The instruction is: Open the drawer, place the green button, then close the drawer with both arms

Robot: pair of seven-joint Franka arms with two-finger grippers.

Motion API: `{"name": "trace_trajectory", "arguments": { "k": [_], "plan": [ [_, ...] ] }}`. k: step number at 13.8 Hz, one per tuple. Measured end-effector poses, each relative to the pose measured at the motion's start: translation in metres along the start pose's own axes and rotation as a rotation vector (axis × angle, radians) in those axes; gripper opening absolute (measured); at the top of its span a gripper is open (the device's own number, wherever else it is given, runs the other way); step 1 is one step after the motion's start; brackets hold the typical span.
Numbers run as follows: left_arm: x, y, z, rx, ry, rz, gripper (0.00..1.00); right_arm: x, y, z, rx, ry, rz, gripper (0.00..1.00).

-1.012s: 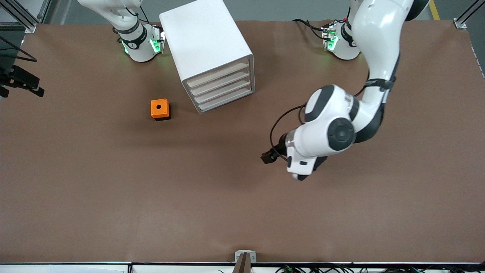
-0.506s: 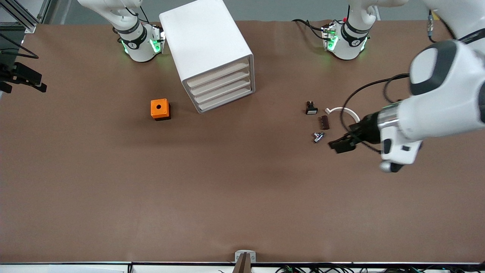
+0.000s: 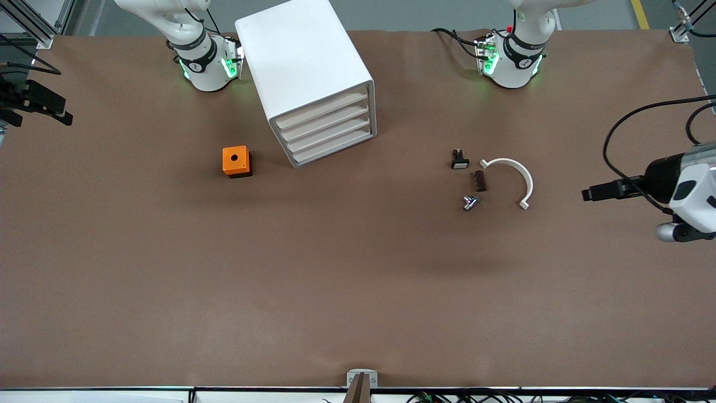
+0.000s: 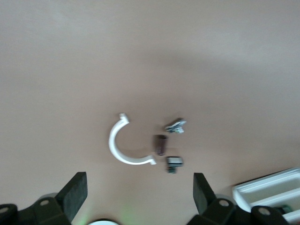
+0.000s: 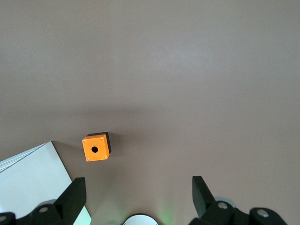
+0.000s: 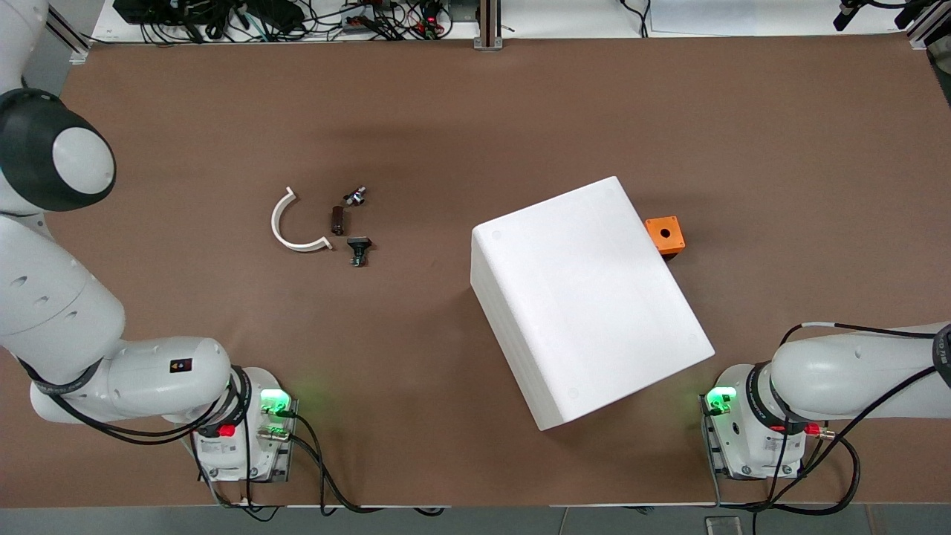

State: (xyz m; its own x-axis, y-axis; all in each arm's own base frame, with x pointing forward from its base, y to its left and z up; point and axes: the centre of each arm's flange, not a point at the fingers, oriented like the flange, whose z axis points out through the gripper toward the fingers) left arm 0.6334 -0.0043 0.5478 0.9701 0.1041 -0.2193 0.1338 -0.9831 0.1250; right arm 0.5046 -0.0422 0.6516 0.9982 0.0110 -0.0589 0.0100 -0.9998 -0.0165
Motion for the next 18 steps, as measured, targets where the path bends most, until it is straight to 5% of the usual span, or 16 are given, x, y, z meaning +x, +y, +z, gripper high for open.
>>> {"name": "trace_trajectory", "arguments": {
  "k": [8, 18],
  "plan": [
    [-0.053, -0.006, 0.029, 0.063, 0.199, 0.042, 1.00, -0.012, 0.000, 0.006, 0.001, 0.029, 0.000, 1.00],
    [-0.059, 0.020, 0.013, 0.088, 0.254, 0.105, 1.00, -0.007, -0.001, 0.000, -0.004, 0.084, -0.003, 1.00]
  ]
}}
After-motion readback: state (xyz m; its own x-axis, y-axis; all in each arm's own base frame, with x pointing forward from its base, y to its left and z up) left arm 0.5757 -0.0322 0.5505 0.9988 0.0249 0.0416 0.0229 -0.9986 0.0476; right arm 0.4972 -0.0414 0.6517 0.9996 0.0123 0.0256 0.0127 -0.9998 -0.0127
